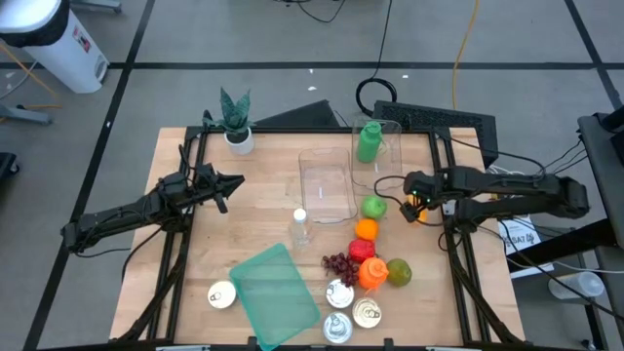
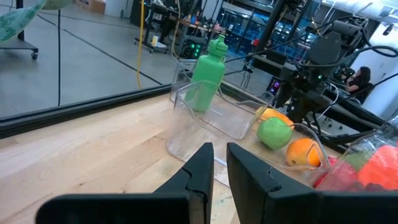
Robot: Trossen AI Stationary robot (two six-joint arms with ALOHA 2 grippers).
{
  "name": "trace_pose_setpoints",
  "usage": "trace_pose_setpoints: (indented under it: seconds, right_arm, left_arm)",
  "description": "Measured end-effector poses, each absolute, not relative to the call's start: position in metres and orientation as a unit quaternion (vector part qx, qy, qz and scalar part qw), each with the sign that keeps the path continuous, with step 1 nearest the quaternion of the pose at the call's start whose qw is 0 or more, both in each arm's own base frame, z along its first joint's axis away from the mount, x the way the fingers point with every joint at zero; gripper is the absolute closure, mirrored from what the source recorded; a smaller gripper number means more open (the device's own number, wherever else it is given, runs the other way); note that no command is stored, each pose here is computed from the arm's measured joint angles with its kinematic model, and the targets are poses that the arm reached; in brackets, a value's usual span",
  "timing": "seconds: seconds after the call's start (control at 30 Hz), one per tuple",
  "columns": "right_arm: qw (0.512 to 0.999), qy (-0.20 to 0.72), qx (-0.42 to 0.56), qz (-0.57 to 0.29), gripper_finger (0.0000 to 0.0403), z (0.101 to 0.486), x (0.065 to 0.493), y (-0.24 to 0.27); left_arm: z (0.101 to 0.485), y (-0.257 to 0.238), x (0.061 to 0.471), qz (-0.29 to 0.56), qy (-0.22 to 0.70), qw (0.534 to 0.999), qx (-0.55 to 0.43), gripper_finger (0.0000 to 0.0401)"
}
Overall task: Pick & Place Food Item
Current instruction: Put the green pear into the bottom transparent bin
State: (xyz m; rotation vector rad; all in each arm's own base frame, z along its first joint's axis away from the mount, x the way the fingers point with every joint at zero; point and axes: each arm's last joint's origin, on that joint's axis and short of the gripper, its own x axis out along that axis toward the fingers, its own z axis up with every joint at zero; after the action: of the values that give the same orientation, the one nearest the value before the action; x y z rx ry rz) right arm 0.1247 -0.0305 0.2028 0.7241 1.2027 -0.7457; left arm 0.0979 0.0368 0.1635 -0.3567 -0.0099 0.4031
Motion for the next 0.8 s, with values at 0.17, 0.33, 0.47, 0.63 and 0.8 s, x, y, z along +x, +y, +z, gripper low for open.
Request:
trace_pose_setpoints:
  seconds: [0.17,0.33,0.47,0.63,0.8]
  right_arm:
    - [0.739,0.511,0.342,-0.275,0.0016,0.213,0.124,-0.028]
    - [0.792,0.466,0.381,-0.100,0.0016,0.243,0.127,-0.013]
    - [0.799,0.464,0.381,-0.039,0.0016,0.261,0.126,0.009]
    - [0.787,0.507,0.349,-0.036,0.0016,0.275,0.118,0.035]
    - [0.812,0.509,0.285,-0.010,0.0021,0.286,0.121,0.071]
  left_arm:
    - [0.163,0.037,0.098,0.199,-0.004,0.964,-0.175,0.0350]
    - [0.163,0.037,0.098,0.200,-0.002,0.964,-0.175,0.0350]
    - [0.163,0.037,0.098,0.200,-0.001,0.964,-0.177,0.0350]
    - [0.162,0.037,0.098,0.197,0.001,0.963,-0.185,0.0350]
    - [0.162,0.037,0.098,0.196,0.002,0.963,-0.186,0.0350]
